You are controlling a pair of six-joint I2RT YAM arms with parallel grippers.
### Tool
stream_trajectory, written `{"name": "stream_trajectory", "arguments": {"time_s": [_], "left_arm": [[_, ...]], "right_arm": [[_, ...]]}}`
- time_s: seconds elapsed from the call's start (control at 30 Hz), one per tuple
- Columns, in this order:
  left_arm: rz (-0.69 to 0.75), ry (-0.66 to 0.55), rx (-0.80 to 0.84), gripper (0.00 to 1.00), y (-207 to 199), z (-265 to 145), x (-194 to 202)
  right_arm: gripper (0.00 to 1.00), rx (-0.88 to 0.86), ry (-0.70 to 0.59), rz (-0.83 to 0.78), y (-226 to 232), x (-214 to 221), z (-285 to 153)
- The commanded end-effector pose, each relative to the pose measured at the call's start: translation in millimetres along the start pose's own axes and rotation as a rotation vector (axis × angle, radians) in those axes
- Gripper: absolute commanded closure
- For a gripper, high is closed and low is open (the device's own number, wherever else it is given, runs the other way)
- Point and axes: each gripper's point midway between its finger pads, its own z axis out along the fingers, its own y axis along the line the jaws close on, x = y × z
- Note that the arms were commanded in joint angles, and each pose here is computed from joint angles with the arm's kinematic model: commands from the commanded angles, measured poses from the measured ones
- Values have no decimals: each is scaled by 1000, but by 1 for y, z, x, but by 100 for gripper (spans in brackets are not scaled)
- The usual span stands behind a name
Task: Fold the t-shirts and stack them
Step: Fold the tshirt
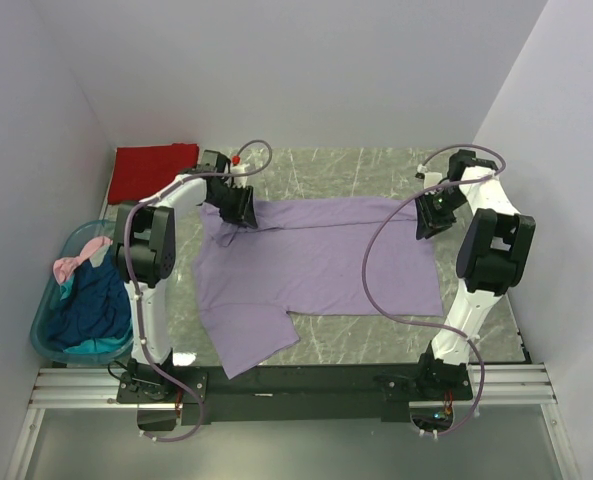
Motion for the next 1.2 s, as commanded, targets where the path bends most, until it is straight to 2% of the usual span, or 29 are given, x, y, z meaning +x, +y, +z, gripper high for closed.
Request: {"name": "stream_trajectory", "arguments": {"time_s": [0.0,0.1,0.13,0.2,0.23,0.27,0.43,0.5,0.53,0.63,0.77,0.9,1.17], "left_arm": [[35,-94,94,62,-30,-18,-31],[36,-119,103,73,-36,-28,-34],[36,-122,99,81,-37,-30,-34],[24,-128,70,88,-32,-33,-34],[9,-139,66,96,-30,-33,-36],[-15,-154,55,99,-23,-37,-39],[-127,-226,64,99,6,-46,-60],[-164,-218,84,85,15,-44,-67],[-176,-211,93,67,17,-43,-67],[-196,-210,102,52,25,-44,-68],[-154,-244,90,54,18,-62,-66],[-143,-229,87,53,10,-65,-46],[-135,-155,52,44,-1,-44,-19]], "right_arm": [[62,5,-48,11,-4,-12,-11],[62,12,-67,19,-8,-17,-14],[62,11,-72,22,-9,-18,-14],[62,16,-89,27,-12,-24,-18],[62,13,-92,34,-14,-25,-17],[62,14,-96,40,-15,-26,-18],[62,14,-103,52,-20,-30,-17],[62,14,-102,56,-21,-30,-16],[62,14,-102,56,-22,-31,-16],[62,21,-117,63,-24,-35,-17],[61,26,-135,87,-27,-43,-17],[61,54,-176,147,-39,-56,-15],[54,50,-199,263,-51,-75,1]]}}
